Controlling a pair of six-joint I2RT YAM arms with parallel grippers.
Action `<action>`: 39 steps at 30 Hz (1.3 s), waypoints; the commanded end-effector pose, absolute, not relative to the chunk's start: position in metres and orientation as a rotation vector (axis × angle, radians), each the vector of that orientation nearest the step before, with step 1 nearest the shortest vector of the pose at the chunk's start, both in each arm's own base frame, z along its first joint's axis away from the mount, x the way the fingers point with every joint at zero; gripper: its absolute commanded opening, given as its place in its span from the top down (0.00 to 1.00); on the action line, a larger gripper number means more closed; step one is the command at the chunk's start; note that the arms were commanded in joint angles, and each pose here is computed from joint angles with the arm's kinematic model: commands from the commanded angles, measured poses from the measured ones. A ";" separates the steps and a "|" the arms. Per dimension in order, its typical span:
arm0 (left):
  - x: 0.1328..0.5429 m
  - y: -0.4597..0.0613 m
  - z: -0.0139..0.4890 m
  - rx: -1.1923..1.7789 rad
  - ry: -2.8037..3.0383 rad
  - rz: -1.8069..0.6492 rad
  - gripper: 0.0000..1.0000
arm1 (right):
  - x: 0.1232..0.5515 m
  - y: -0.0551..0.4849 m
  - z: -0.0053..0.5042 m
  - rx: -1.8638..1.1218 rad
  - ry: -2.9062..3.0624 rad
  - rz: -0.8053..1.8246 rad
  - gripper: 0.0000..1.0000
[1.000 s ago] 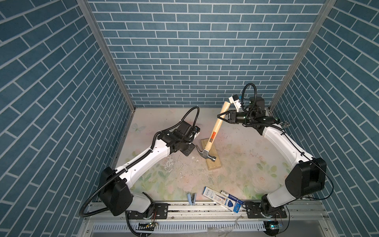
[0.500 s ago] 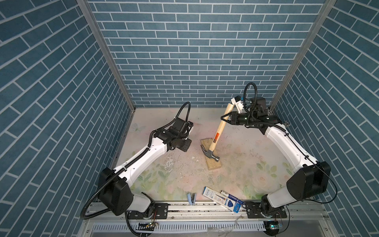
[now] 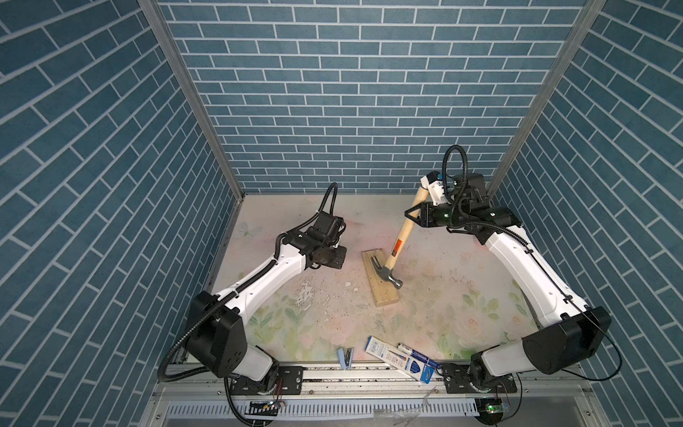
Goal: Use a claw hammer to pull out a nail
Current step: Place the nail at the center of the board.
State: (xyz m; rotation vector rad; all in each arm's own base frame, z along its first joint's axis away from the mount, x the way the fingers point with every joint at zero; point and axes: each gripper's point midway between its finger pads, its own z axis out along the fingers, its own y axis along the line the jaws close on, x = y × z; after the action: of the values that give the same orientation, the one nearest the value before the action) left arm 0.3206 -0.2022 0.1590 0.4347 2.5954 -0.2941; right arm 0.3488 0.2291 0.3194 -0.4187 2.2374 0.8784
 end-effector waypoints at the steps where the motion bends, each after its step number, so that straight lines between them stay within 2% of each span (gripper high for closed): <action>1: 0.325 -0.200 0.149 0.349 2.623 -0.296 1.00 | 0.338 0.230 0.362 -0.421 2.136 0.881 1.00; 21: 0.341 -0.202 0.064 0.227 2.793 -0.194 1.00 | 0.326 0.236 0.370 -0.479 2.111 0.805 1.00; 39: 0.346 -0.195 0.028 0.206 2.872 -0.105 1.00 | 0.315 0.239 0.385 -0.507 2.061 0.804 1.00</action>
State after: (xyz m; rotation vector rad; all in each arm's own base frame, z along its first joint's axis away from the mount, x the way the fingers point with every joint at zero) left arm 0.3382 -0.1959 0.0257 0.2469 2.8843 -0.1189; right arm 0.3239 0.2354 0.3234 -0.5015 2.2496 0.7348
